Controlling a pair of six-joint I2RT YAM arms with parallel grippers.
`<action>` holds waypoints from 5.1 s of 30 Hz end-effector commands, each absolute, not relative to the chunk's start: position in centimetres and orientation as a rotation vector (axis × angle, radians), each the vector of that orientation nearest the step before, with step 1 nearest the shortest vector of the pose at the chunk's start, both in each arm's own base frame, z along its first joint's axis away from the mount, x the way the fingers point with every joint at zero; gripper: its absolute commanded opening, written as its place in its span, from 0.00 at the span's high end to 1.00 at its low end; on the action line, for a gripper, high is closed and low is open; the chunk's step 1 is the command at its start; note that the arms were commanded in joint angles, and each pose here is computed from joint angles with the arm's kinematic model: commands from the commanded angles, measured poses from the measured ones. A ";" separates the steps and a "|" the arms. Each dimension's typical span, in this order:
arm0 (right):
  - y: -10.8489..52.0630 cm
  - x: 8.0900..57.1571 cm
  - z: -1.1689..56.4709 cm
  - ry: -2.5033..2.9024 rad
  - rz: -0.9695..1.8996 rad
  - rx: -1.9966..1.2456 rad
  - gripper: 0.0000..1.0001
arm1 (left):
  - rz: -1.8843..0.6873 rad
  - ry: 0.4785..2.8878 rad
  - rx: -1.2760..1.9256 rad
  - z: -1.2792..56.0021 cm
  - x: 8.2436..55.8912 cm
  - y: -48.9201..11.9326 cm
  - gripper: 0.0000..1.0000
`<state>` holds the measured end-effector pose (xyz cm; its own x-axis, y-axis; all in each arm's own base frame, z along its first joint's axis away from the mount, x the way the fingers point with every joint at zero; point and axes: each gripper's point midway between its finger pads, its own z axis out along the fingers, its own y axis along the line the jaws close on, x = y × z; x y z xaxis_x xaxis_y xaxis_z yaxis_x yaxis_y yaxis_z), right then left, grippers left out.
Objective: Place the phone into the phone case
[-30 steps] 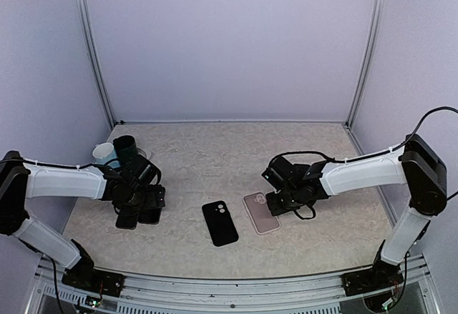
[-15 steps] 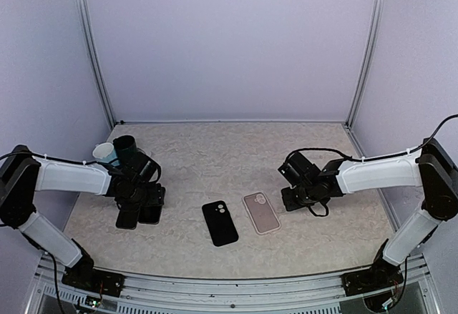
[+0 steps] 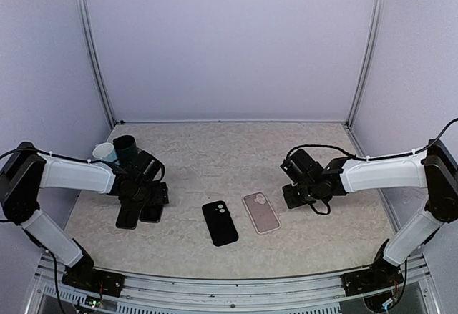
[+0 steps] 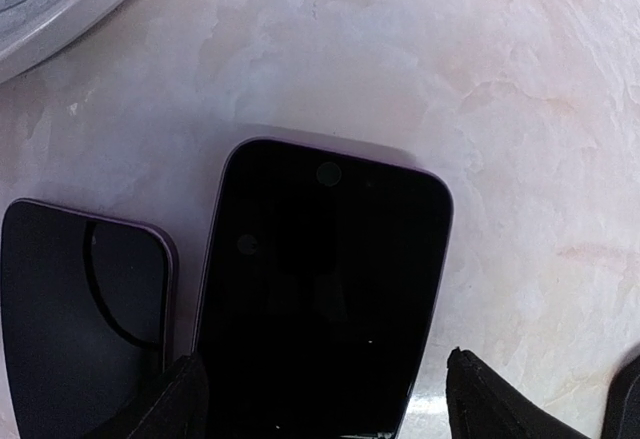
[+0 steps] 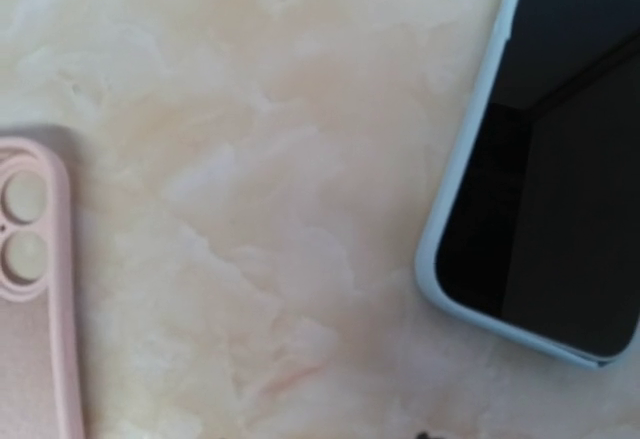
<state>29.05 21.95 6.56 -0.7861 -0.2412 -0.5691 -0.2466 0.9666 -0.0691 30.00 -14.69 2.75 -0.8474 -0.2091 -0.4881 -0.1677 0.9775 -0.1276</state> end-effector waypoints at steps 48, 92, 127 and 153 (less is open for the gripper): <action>24.5 30.4 14.0 2.322 0.193 -0.412 0.53 | 0.028 2.735 0.090 0.3 25.1 -17.7 1.00; 43.4 26.4 21.3 1.927 1.281 -0.775 1.00 | -0.344 1.813 0.431 18.8 22.9 -35.6 0.48; 16.9 29.0 17.1 2.323 0.462 -0.335 1.00 | -0.505 2.144 1.241 3.9 20.6 -54.9 0.35; 17.5 30.1 18.9 2.287 0.445 -0.420 1.00 | -0.799 2.200 1.585 1.5 12.7 -50.0 0.95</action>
